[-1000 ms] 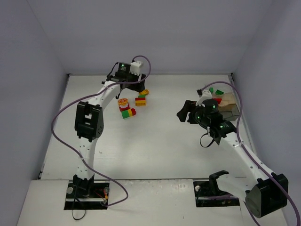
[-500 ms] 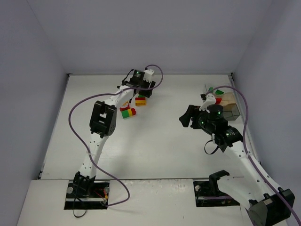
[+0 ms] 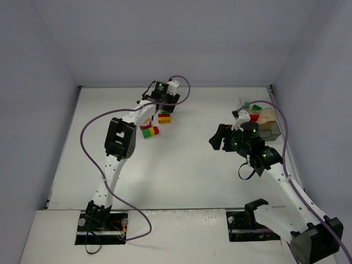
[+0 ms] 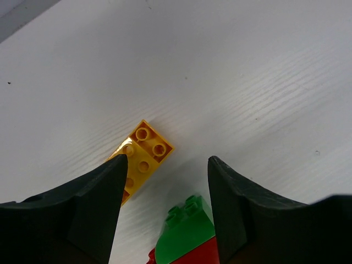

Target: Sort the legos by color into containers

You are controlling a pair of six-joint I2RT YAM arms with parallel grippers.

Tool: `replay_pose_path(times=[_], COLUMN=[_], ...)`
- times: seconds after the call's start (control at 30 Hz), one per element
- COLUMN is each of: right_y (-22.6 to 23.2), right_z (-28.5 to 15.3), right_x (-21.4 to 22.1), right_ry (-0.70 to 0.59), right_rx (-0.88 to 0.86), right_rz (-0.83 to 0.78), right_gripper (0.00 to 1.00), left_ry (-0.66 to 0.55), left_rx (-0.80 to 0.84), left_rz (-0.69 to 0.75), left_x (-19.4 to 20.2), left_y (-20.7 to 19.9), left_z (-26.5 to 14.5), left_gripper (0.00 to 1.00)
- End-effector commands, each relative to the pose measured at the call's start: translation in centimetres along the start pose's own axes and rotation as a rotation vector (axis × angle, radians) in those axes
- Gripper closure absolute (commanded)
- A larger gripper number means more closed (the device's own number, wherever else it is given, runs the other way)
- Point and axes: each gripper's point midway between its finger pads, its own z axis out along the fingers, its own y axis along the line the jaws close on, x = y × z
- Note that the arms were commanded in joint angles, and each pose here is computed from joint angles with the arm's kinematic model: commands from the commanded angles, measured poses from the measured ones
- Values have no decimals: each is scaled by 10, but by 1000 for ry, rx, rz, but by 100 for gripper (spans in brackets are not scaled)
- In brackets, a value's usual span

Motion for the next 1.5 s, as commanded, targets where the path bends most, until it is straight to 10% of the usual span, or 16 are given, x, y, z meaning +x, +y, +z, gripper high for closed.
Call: replay_pose_path(times=[0.0,0.33,0.8,1.47], right_y=[5,6,5,1], right_z=[4,5,6,7], right_x=[-7,0,3,12], right_ry=[-16,5,18,37], right_rx=[-23,-40,-40,-26], right_rz=[-27,-31,-36,-20], right_gripper=[34,34,34,34], left_ry=[-143,-295,-132,-111], left_rx=[-56,-106,12,133], left_rz=[30,119,92,29], left_x=[-52,-112,-51,-32], left_y=[14,28,40,18], left_z=[-26,-55,-16,-8], left_gripper=[45,34,35,58])
